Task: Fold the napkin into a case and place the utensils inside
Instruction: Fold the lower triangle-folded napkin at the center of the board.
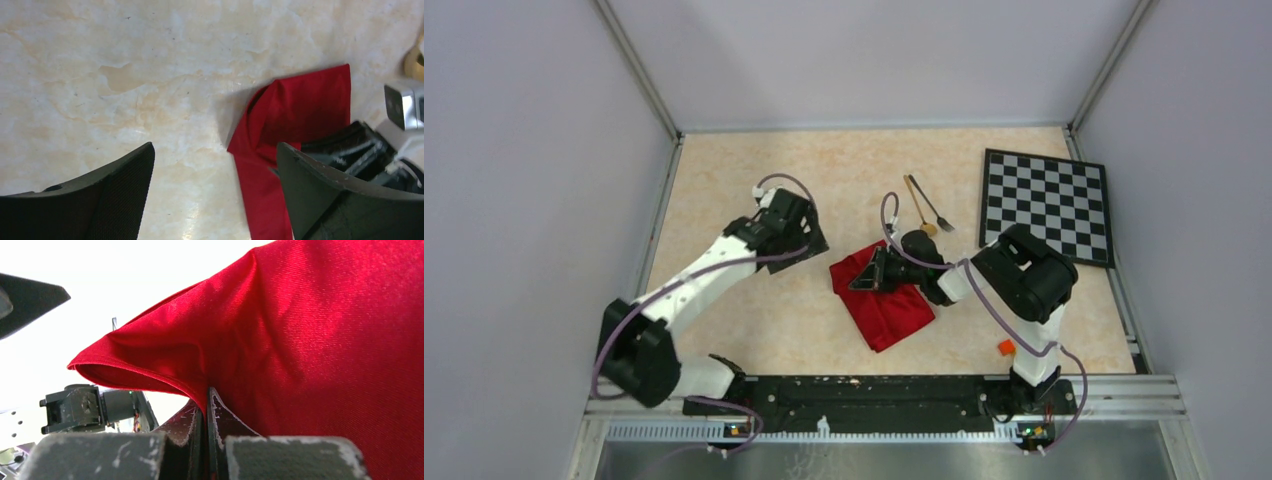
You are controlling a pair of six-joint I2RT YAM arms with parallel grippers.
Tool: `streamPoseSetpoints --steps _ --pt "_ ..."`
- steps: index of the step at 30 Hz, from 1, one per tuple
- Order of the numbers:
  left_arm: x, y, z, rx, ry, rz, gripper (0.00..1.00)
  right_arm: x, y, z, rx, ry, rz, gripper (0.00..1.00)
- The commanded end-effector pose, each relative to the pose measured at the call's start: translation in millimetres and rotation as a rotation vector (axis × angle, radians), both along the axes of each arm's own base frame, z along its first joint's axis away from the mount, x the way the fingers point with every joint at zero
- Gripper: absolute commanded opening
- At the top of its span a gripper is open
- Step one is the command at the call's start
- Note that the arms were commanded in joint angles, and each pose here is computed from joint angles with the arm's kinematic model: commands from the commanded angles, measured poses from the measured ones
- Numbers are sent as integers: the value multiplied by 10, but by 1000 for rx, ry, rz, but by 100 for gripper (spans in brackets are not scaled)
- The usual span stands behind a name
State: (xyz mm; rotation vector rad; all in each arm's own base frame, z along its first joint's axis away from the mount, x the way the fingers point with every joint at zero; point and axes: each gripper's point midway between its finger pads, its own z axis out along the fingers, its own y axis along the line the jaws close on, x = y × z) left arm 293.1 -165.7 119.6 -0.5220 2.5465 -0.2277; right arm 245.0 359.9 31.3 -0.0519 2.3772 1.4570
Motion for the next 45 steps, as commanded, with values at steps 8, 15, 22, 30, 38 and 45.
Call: streamPoseSetpoints --steps 8,15,22,30,38,45 --pt "-205 -335 16 -336 -244 -289 36 234 88 85 18 2 22 0" --pt "-108 -466 -210 -375 -173 -326 13 269 70 94 10 1 26 0" --pt "48 -749 -207 -470 -140 -381 9 287 113 134 13 -8 50 0" --pt "184 -806 -260 -477 -124 -352 9 325 78 158 -59 -43 75 3" --pt "364 -945 -377 -505 -120 -365 7 355 17 214 -105 -67 77 6" --pt "480 -1039 -525 -513 -114 -396 7 379 -76 266 -162 -108 62 10"
